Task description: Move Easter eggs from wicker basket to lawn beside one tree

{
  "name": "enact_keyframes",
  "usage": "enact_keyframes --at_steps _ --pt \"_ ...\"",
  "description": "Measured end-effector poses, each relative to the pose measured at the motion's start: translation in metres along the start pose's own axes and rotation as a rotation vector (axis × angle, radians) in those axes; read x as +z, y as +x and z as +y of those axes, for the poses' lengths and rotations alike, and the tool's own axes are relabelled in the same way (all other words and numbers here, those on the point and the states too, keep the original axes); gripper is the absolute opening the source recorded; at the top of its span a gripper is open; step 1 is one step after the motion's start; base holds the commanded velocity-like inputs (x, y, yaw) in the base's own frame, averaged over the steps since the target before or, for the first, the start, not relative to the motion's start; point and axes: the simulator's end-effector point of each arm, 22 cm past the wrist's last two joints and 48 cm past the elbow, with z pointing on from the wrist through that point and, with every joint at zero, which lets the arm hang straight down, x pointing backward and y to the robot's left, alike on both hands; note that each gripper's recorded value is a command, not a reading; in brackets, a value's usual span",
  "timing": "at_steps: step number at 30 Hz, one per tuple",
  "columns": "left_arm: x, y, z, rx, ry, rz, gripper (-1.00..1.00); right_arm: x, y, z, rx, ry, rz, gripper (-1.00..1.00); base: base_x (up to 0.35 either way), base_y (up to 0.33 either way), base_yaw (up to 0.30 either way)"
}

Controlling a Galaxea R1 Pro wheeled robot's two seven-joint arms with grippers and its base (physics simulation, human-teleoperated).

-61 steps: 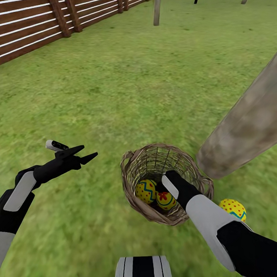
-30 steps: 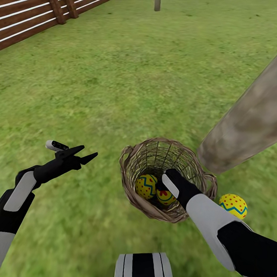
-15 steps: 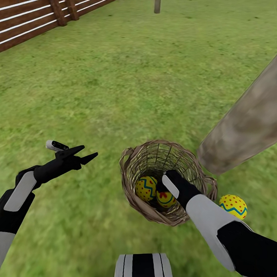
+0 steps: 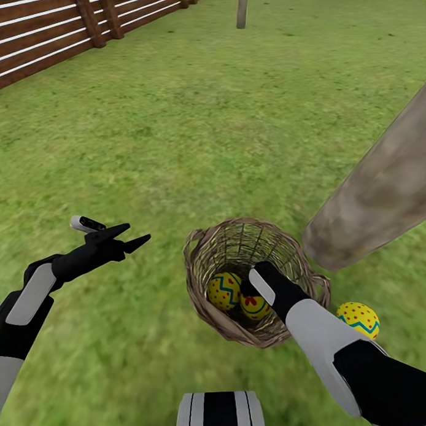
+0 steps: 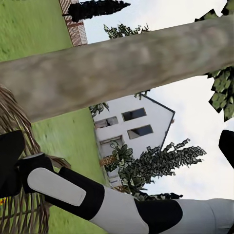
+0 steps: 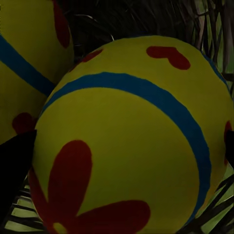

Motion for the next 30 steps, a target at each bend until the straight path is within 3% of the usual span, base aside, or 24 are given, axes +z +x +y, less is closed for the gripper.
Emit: enact_keyframes --at_steps 7,22,27,30 --pt "0.000 0.000 -0.003 0.004 0.001 0.000 1.00 -0.002 -0.001 0.000 -0.003 0.001 -0.003 -1.00 0.000 0.000 0.000" --pt "0.006 -0.005 -0.040 0.057 0.026 0.005 1.00 -0.040 -0.024 0.000 -0.002 0.000 -0.069 -1.00 0.000 0.000 0.000" --pt "-0.006 -0.001 -0.024 0.019 -0.003 -0.018 1.00 -0.057 -0.056 0.010 0.018 -0.044 -0.142 -1.00 0.000 0.000 0.000" --pt "-0.009 0.002 -0.022 0.013 -0.008 -0.019 1.00 -0.060 -0.058 0.010 0.015 -0.042 -0.143 -1.00 0.000 0.000 0.000"
